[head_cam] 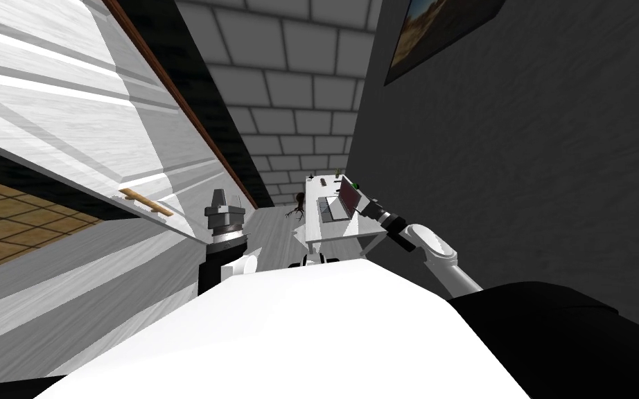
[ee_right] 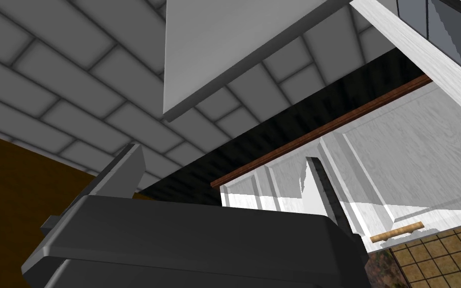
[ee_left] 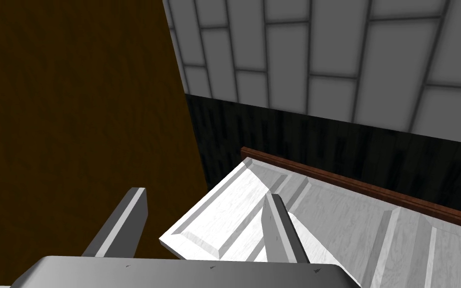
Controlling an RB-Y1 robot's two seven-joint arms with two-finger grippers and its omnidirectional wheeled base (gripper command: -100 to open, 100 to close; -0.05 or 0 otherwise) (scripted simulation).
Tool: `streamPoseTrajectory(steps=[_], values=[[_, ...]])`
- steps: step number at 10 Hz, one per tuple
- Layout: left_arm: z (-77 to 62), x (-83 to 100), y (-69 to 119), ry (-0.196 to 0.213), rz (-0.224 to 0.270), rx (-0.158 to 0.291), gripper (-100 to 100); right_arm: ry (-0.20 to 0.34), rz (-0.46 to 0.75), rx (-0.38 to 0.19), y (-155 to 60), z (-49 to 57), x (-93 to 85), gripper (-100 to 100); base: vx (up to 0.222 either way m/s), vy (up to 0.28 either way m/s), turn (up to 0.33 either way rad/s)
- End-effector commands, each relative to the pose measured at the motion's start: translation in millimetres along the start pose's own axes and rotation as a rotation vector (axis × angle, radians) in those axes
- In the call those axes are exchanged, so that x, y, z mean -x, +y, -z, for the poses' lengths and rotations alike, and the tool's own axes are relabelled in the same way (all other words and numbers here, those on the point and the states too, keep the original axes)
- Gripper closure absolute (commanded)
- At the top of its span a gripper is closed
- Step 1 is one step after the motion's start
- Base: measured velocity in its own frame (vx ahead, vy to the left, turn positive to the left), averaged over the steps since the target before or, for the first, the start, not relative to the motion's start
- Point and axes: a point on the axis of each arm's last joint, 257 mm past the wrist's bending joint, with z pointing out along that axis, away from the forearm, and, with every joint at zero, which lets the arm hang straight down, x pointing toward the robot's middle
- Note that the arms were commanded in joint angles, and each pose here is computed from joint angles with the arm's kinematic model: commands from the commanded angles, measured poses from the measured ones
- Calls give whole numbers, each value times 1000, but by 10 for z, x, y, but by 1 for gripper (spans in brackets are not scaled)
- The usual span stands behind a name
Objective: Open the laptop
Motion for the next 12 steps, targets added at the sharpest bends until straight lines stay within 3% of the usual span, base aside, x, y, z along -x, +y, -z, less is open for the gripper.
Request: streamPoseTrajectory(steps=[1,8,10,12], values=[[0,0,0,0,0,0,0,-8,1,6,12,-20,43,-100,1,-8,21],[0,0,0,0,0,0,0,-8,1,6,12,-20,43,-100,0,-1,3],[0,0,0,0,0,0,0,-47,2,36,138,-11,234,-100,-6,56,-159],[0,0,0,0,0,0,0,-47,2,36,138,-11,234,-100,-2,17,-49]])
